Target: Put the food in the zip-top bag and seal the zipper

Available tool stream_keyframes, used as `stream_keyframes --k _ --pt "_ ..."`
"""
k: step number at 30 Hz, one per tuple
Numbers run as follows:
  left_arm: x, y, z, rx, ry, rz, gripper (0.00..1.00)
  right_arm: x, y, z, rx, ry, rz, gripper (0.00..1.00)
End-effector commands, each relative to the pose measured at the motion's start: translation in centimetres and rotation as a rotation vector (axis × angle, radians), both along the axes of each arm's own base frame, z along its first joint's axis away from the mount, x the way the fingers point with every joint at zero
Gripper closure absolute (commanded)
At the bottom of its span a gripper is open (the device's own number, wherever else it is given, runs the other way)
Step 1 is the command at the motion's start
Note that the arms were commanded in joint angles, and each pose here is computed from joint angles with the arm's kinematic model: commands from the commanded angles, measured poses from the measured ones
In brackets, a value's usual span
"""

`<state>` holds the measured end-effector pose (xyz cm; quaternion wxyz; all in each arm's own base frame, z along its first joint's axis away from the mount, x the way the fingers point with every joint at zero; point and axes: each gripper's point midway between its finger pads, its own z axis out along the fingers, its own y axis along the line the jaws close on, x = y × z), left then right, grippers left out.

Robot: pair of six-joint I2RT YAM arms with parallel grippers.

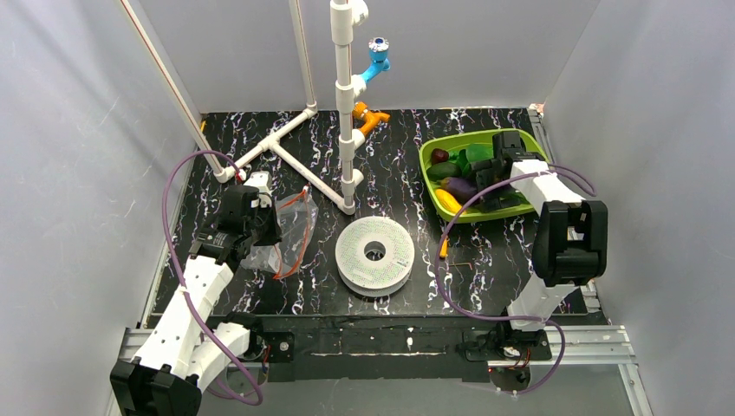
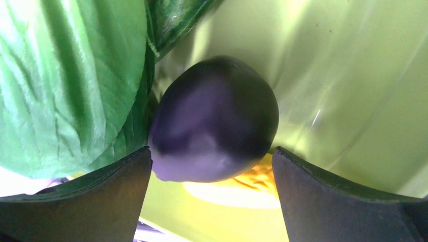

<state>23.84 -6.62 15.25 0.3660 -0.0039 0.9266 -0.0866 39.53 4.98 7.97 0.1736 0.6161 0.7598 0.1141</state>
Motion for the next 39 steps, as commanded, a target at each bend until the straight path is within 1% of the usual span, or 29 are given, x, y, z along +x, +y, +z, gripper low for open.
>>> stream_keyframes --k 1,5,6,7,8,9,10,13,14,15,16,19,20,23,25,29,34,37,39 --pt "0.1 -0.1 1.3 -0.004 -0.030 -0.003 1.00 1.0 -0.8 -0.7 -0.018 0.028 -0.082 0.08" --pt "0.1 0.0 1.3 -0.004 -0.029 -0.001 1.00 1.1 -1.3 -1.5 -0.037 0.042 -0.119 0.11" --pt "0.1 -0.1 1.3 -0.003 -0.028 -0.002 1.00 1.0 -1.4 -1.7 -0.043 0.049 -0.125 0.14" --pt "0.1 -0.1 1.3 -0.004 -0.028 -0.002 1.00 0.9 -1.5 -1.8 -0.045 0.052 -0.128 0.19" --pt "0.1 -0.1 1.3 -0.004 -0.028 -0.002 1.00 0.9 -1.5 -1.8 -0.047 0.049 -0.128 0.28" --pt "0.1 -0.1 1.2 -0.004 -0.027 -0.003 1.00 0.8 -1.6 -1.7 -0.052 0.044 -0.128 0.34" --pt "0.1 -0.1 1.2 -0.004 -0.028 -0.002 1.00 0.8 -1.7 -1.5 -0.055 0.037 -0.128 0.37" --pt "0.1 -0.1 1.2 -0.005 -0.026 -0.003 1.00 0.9 -2.0 -0.2 -0.081 -0.001 -0.110 0.37" --pt "0.1 -0.1 1.2 -0.005 -0.025 -0.003 1.00 1.0 -2.2 0.5 -0.092 -0.020 -0.104 0.39" --pt "0.2 -0.1 1.2 -0.006 -0.026 -0.002 1.00 1.0 -2.3 1.1 -0.103 -0.042 -0.095 0.45" --pt "0.2 -0.1 1.2 -0.006 -0.026 -0.003 1.00 1.1 -2.4 1.9 -0.115 -0.065 -0.084 0.54" --pt "0.2 -0.2 1.2 -0.008 -0.022 -0.003 1.00 1.4 -3.0 4.2 -0.158 -0.137 -0.058 0.70" --pt "0.2 -0.2 1.2 -0.007 -0.023 -0.004 1.00 1.4 -3.2 5.0 -0.174 -0.155 -0.050 0.73" --pt "0.2 -0.1 1.1 -0.006 -0.020 -0.003 1.00 1.2 -3.6 7.5 -0.214 -0.222 -0.020 0.78" --pt "0.2 -0.1 1.1 -0.005 -0.020 -0.002 1.00 0.8 -3.5 8.9 -0.247 -0.270 0.021 0.83" --pt "0.2 -0.1 1.1 -0.005 -0.018 -0.003 1.00 -0.4 -3.4 10.8 -0.340 -0.353 0.118 0.98" --pt "0.2 -0.2 1.1 -0.006 -0.019 -0.005 1.00 -2.8 -0.5 11.5 -0.425 -0.440 0.330 0.99" --pt "0.2 -0.1 1.1 -0.005 -0.018 -0.003 1.00 -4.9 2.8 11.3 -0.482 -0.491 0.494 0.99" --pt "0.2 -0.1 1.1 -0.005 -0.019 -0.002 1.00 -6.6 5.9 11.2 -0.517 -0.553 0.626 0.99"
